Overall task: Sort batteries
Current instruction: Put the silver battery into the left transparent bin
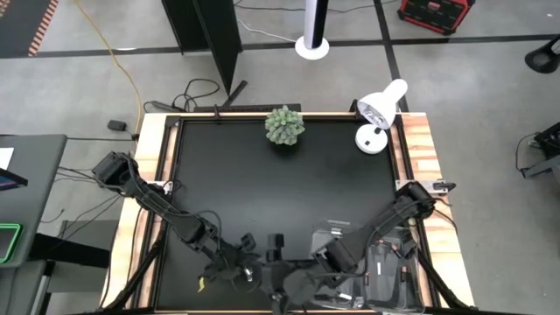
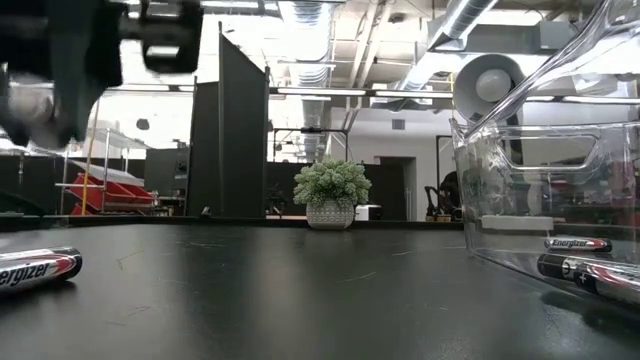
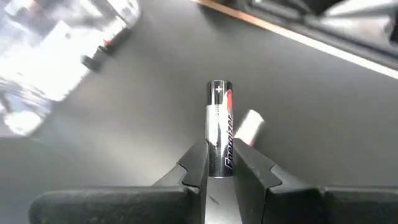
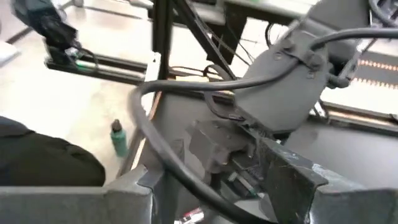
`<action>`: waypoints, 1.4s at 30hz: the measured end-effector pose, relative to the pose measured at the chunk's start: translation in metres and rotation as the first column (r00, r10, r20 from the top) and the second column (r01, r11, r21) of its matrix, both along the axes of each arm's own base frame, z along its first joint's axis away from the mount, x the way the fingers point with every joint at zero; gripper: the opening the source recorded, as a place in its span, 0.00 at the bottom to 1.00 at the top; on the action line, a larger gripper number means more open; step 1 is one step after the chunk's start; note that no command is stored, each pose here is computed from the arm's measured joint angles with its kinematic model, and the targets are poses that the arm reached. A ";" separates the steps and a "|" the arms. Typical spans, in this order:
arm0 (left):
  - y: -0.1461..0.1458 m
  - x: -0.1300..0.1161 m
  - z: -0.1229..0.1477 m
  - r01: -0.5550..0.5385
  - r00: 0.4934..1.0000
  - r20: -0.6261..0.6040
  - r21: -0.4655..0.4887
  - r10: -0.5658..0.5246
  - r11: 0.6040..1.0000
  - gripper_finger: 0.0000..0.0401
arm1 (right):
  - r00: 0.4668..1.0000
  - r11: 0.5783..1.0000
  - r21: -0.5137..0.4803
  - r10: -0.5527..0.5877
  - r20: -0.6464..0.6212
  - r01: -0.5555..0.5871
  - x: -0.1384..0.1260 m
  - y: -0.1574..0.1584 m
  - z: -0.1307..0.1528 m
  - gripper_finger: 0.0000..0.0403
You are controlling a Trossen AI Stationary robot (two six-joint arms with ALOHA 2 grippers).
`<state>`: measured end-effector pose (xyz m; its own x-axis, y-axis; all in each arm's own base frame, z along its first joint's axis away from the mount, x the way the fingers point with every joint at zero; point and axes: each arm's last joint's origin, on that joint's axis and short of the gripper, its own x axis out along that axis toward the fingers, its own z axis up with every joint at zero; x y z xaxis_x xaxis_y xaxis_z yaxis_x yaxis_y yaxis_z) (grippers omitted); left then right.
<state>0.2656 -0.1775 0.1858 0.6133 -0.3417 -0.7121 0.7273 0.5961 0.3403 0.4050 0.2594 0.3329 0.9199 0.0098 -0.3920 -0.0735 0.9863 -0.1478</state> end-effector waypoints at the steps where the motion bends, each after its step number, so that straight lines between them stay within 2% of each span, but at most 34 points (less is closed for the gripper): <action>1: 0.000 0.002 0.002 -0.004 1.000 0.022 -0.014 0.004 1.000 0.11 | 1.000 1.000 -0.006 -0.002 0.007 0.002 -0.002 0.002 0.002 0.55; 7: 0.008 0.020 0.016 -0.053 0.984 0.164 -0.127 0.074 0.990 0.11 | 0.998 0.996 -0.090 -0.022 0.062 0.027 -0.020 0.020 0.011 0.55; 10: 0.011 0.027 0.023 -0.063 0.970 0.220 -0.193 0.106 0.979 0.11 | 0.996 0.995 -0.096 -0.028 0.089 0.037 -0.027 0.028 0.014 0.55; 19: 0.014 0.031 0.027 -0.026 0.966 0.243 -0.241 0.086 0.970 0.12 | 0.991 0.985 -0.135 -0.090 0.104 0.104 -0.040 0.038 0.015 0.55; 24: 0.014 0.030 0.027 -0.022 0.969 0.234 -0.253 0.083 0.967 0.12 | 0.986 0.983 -0.116 -0.130 0.106 0.143 -0.038 0.034 0.014 0.61; 27: 0.013 0.030 0.027 -0.015 0.972 0.221 -0.273 0.078 0.962 0.12 | 0.959 0.949 -0.170 -0.241 0.152 0.266 -0.038 0.030 0.015 0.64; 31: 0.012 0.030 0.028 0.005 0.976 0.209 -0.296 0.060 0.955 0.12 | 0.880 0.851 -0.253 -0.401 0.256 0.461 -0.042 0.029 0.021 0.64; 33: 0.012 0.030 0.029 0.008 0.976 0.212 -0.298 0.058 0.954 0.12 | 0.855 0.820 -0.268 -0.434 0.283 0.506 -0.044 0.030 0.024 0.64; 37: 0.012 0.030 0.029 0.011 0.974 0.221 -0.300 0.059 0.954 0.12 | 0.866 0.831 -0.275 -0.406 0.293 0.483 -0.049 0.038 0.027 0.65; 42: 0.015 0.032 0.030 0.001 0.972 0.225 -0.301 0.070 0.954 0.12 | 0.939 0.913 -0.274 -0.238 0.247 0.303 -0.060 0.057 0.026 0.65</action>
